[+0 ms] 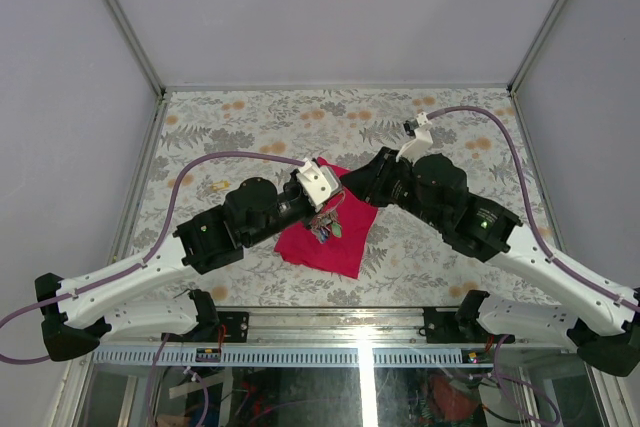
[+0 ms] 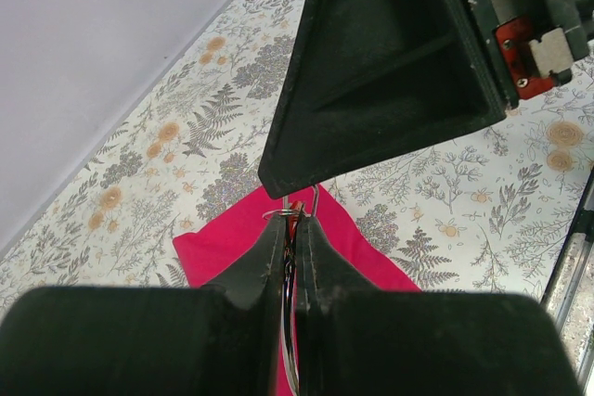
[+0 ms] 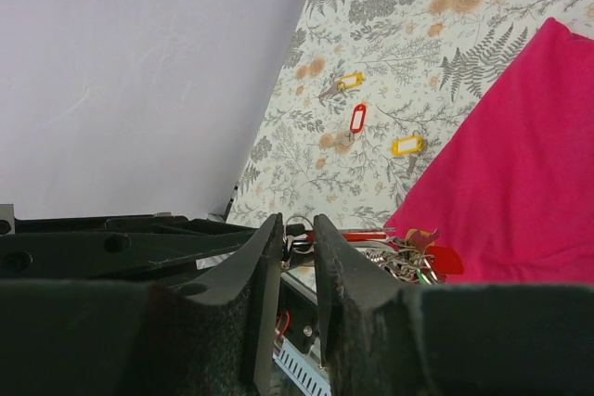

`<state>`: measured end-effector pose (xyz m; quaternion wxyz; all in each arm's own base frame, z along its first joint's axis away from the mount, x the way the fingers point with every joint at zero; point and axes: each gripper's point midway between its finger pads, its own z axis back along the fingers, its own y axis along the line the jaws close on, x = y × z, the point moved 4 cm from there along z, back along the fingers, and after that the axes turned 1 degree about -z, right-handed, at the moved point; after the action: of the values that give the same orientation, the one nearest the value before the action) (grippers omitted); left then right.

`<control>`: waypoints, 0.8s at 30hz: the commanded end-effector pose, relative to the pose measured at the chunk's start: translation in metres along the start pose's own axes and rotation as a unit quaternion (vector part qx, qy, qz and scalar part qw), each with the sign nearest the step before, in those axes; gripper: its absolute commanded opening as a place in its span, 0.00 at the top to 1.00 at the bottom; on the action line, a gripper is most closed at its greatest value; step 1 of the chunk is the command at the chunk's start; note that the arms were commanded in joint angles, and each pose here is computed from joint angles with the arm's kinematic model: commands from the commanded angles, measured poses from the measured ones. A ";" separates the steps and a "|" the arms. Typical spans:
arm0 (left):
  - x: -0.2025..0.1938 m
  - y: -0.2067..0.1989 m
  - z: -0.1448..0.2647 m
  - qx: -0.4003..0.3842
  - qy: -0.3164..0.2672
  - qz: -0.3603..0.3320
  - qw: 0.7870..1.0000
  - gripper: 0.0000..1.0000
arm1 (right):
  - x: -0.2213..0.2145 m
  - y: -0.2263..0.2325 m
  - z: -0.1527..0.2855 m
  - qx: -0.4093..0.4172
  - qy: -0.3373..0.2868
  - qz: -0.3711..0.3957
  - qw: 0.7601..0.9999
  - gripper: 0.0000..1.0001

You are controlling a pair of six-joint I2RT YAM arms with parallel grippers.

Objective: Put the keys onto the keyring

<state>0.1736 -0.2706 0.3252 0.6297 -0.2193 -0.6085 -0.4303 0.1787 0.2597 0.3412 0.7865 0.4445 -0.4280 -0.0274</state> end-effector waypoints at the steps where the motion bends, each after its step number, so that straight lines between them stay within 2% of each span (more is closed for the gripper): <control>1: 0.016 0.004 -0.001 0.010 -0.037 0.002 0.999 1.00 | 0.004 0.012 -0.004 0.025 -0.009 -0.011 1.000 0.75; 5: 0.016 0.004 -0.001 0.011 -0.037 0.001 0.999 1.00 | 0.001 0.013 -0.005 0.028 0.000 -0.014 1.000 0.82; 8: 0.016 0.004 -0.001 0.012 -0.036 0.001 0.999 1.00 | 0.002 0.015 -0.005 0.030 0.004 -0.012 0.999 0.98; 9: 0.016 0.004 -0.001 0.012 -0.036 0.001 0.999 1.00 | 0.003 0.017 -0.005 0.032 0.004 -0.012 0.999 1.00; 15: 0.016 0.005 -0.001 0.014 -0.037 0.001 0.999 0.99 | 0.006 0.027 -0.003 0.047 0.012 -0.006 0.999 1.00; 19: 0.016 0.004 0.000 0.009 -0.038 0.000 0.999 0.86 | 0.011 0.030 0.001 0.051 0.003 -0.006 0.999 1.00; 24: 0.016 0.002 0.001 0.003 -0.039 -0.001 0.999 0.76 | 0.018 0.030 0.009 0.052 -0.016 -0.008 0.999 1.00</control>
<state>0.1734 -0.2702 0.3222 0.6317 -0.2178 -0.6056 -0.4321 0.1781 0.2679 0.3367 0.7951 0.4469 -0.4095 -0.0179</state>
